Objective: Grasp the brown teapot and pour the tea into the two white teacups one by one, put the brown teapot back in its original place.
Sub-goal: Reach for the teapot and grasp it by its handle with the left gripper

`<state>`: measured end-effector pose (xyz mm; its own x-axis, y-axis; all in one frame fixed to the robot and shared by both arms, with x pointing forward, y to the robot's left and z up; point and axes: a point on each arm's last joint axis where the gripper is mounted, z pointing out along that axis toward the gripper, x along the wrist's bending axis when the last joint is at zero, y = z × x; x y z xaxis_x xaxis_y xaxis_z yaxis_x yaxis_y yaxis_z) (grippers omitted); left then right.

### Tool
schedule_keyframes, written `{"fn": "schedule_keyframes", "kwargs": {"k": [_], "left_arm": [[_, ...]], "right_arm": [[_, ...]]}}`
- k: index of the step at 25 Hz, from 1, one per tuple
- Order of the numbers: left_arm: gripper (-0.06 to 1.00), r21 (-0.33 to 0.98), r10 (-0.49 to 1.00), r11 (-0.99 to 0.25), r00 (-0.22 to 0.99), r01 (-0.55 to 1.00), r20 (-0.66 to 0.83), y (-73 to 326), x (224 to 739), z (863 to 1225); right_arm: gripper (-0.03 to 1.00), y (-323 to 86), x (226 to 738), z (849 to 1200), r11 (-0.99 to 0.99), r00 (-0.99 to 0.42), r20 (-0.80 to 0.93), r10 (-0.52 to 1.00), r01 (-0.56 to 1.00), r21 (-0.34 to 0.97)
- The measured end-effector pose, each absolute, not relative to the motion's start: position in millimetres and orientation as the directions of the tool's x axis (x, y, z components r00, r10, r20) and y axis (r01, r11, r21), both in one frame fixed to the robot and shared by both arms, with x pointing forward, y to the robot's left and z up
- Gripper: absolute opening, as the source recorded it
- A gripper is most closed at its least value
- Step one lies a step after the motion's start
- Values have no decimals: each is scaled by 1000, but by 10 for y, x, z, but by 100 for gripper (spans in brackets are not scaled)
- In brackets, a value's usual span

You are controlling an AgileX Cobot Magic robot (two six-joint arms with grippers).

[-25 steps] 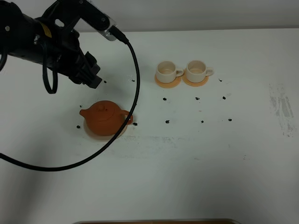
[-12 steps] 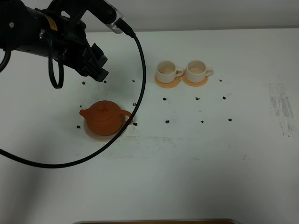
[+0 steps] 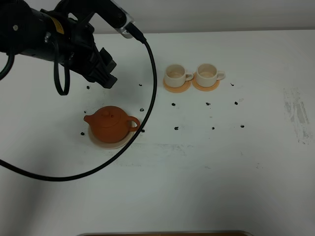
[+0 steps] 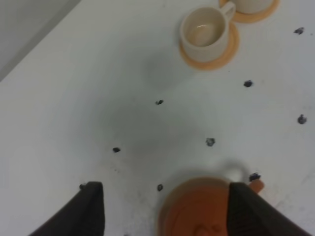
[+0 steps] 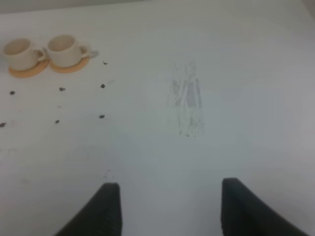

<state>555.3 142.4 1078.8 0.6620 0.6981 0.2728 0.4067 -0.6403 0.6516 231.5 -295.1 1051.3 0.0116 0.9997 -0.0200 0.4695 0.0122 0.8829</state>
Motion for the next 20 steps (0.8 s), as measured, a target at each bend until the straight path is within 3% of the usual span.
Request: {"fn": "schedule_keyframes", "kwargs": {"k": [6, 11, 20], "left_arm": [[56, 635, 658, -662, 714, 398, 238, 1151, 5415, 10727], [56, 527, 639, -703, 749, 477, 175, 1001, 5404, 10406], [56, 498, 610, -739, 765, 454, 208, 766, 5729, 9904]], "right_arm": [[47, -2951, 2315, 10513, 11, 12, -19, 1000, 469, 883], [47, -2951, 2315, 10513, 11, 12, -19, 1000, 469, 883], [47, -2951, 2315, 10513, 11, 12, -19, 1000, 469, 883]]}}
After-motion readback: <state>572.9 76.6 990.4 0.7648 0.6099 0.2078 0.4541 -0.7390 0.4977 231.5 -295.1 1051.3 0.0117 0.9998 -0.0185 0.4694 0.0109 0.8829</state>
